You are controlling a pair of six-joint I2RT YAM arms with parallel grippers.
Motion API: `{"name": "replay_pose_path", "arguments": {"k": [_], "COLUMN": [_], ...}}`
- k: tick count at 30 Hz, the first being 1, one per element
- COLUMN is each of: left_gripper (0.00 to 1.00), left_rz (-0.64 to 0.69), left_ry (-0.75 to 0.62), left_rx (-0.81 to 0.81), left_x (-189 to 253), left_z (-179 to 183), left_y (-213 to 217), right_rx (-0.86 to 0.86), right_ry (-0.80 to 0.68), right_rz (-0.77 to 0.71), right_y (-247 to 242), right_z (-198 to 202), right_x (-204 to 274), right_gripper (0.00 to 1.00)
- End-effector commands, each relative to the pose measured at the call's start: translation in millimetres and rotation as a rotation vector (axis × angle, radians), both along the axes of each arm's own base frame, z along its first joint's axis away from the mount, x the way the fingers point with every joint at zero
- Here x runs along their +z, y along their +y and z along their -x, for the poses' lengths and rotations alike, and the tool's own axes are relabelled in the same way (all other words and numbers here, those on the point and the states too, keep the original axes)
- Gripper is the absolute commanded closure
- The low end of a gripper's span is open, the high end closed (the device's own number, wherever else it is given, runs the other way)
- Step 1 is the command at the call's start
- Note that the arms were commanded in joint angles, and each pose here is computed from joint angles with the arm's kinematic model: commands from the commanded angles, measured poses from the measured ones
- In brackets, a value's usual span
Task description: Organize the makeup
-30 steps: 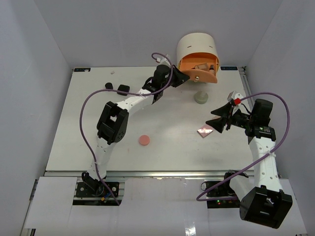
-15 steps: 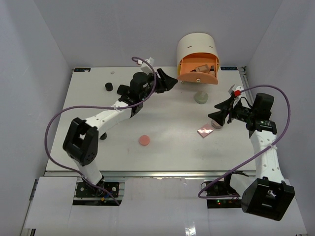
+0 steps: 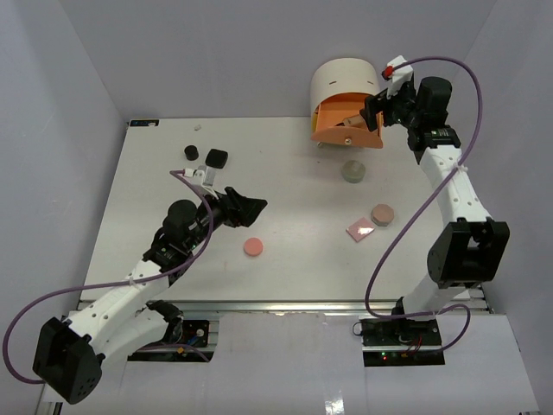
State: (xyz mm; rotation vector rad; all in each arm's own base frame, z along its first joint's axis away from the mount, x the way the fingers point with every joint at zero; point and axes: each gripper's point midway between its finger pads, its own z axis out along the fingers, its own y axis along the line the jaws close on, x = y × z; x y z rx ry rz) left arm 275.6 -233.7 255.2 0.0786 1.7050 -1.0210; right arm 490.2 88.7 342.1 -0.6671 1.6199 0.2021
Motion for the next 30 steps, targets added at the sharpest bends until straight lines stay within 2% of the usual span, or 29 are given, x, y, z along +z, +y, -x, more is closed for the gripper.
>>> {"name": "replay_pose_path", "arguments": {"k": [1, 4, 15, 21, 25, 30], "left_gripper": [0.09, 0.09, 0.08, 0.08, 0.08, 0.08], "left_rz": [0.009, 0.005, 0.008, 0.003, 0.003, 0.019], "left_ry": [-0.041, -0.041, -0.003, 0.012, 0.025, 0.039], "left_rx": [0.005, 0.007, -0.001, 0.002, -0.01, -0.03], "left_x": [9.2, 7.3, -8.4, -15.2, -18.9, -20.4], "left_z": [18.6, 24.9, 33.7, 33.9, 33.8, 34.4], "left_y": [14.8, 19.3, 22.1, 22.6, 20.0, 15.4], "right_rx": [-0.106, -0.072, -0.146, -0.183, -0.17, -0.156], "right_ry": [-0.076, -0.114, -0.223, -0.282, -0.291, -0.302], "right_rz": [0.132, 0.239, 0.392, 0.468, 0.519, 0.584], "right_y": [-19.0, -16.3, -15.9, -13.7, -13.4, -15.7], "right_z": [-48.7, -71.5, -117.1, -141.8, -149.0, -153.0], "right_x": [-1.5, -11.5, -27.3, -33.3, -45.3, -51.3], "right_gripper": [0.08, 0.09, 0.12, 0.19, 0.37, 0.67]}}
